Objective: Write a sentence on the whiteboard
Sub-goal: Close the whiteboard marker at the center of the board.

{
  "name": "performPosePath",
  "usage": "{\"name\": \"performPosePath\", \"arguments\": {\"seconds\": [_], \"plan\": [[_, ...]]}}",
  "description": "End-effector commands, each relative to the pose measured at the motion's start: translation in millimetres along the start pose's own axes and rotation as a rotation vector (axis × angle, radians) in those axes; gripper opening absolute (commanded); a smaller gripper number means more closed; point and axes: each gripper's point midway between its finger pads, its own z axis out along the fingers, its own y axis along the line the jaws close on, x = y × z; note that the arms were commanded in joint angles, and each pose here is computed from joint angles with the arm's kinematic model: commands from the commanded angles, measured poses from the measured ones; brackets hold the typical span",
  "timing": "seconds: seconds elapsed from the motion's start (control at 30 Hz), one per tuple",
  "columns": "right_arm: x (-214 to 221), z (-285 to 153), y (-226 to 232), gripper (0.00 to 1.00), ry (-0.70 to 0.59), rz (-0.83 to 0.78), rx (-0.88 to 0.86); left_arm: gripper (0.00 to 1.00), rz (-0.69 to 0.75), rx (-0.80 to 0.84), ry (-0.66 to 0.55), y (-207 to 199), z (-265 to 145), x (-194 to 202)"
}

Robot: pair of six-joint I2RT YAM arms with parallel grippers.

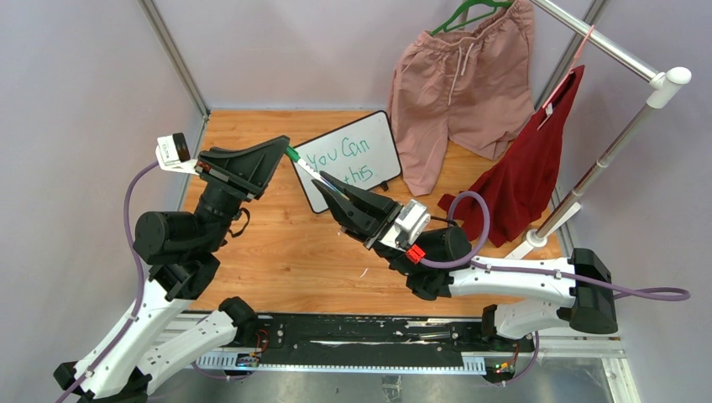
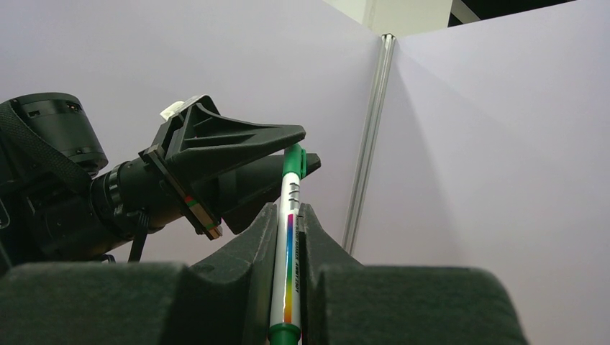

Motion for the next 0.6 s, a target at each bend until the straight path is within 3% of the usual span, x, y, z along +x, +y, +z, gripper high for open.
{"name": "performPosePath", "arguments": {"seconds": [0.0,0.37,0.57], "plan": [[-16.3,-1.0,-5.6,0.00,-0.035,0.006,0.016,0.35,-0.004,0.012,0.006,-1.9,-0.8,2.0],[-16.6,0.0,-5.8,0.00,-0.035,0.006,0.017,0.37,-0.014,0.014,0.025,-1.2,1.4,6.3],[-15.8,0.0,-6.7,0.00,-0.033,0.004,0.022,0.27,-0.015,0.015,0.024,-1.5,1.9,6.2]]}}
